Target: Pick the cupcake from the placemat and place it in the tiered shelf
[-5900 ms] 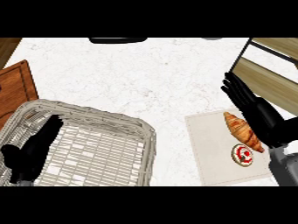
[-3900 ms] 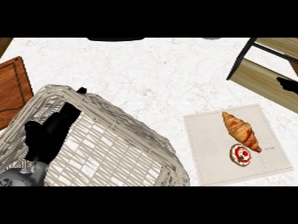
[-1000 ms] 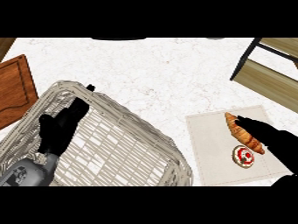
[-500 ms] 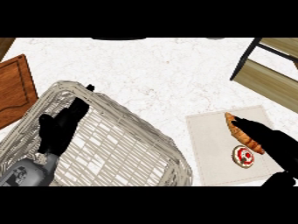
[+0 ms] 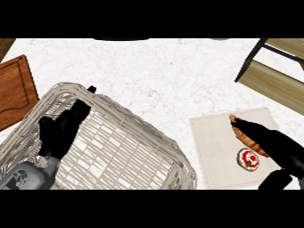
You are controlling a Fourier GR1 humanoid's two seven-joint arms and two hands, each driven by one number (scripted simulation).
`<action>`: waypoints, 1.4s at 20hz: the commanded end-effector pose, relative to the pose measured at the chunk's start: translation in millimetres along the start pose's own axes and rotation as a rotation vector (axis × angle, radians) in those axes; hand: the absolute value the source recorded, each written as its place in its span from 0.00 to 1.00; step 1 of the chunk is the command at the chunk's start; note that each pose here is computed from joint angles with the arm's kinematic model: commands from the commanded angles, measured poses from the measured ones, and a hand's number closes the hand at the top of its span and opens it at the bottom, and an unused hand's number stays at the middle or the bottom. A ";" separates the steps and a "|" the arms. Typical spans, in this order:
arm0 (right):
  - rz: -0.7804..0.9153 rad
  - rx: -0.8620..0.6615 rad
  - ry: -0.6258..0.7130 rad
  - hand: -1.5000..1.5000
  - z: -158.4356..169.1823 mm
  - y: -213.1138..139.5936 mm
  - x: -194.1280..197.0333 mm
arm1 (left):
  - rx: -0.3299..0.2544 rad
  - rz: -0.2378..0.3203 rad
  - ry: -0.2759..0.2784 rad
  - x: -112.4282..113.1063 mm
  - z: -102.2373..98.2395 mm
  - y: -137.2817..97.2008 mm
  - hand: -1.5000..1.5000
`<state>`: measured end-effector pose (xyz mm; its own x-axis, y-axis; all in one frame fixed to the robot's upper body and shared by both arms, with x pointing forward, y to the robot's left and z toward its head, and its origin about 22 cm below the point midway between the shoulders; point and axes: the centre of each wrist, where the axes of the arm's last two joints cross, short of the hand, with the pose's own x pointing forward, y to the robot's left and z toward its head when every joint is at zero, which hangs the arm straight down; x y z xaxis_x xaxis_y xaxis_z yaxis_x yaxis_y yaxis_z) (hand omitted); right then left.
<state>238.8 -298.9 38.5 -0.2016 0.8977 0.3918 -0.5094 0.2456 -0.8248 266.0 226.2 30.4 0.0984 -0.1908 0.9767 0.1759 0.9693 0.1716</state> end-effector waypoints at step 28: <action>-0.554 -0.812 0.653 1.00 -120.0 -53.2 163.2 | 0.045 -0.078 -0.118 7.0 -12.0 -3.7 0.50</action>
<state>322.0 -154.0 66.4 0.5113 0.6636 0.5461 0.1526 0.5552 -0.8176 268.0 214.0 42.1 0.0853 -0.1954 0.9770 0.1959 0.9647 0.1758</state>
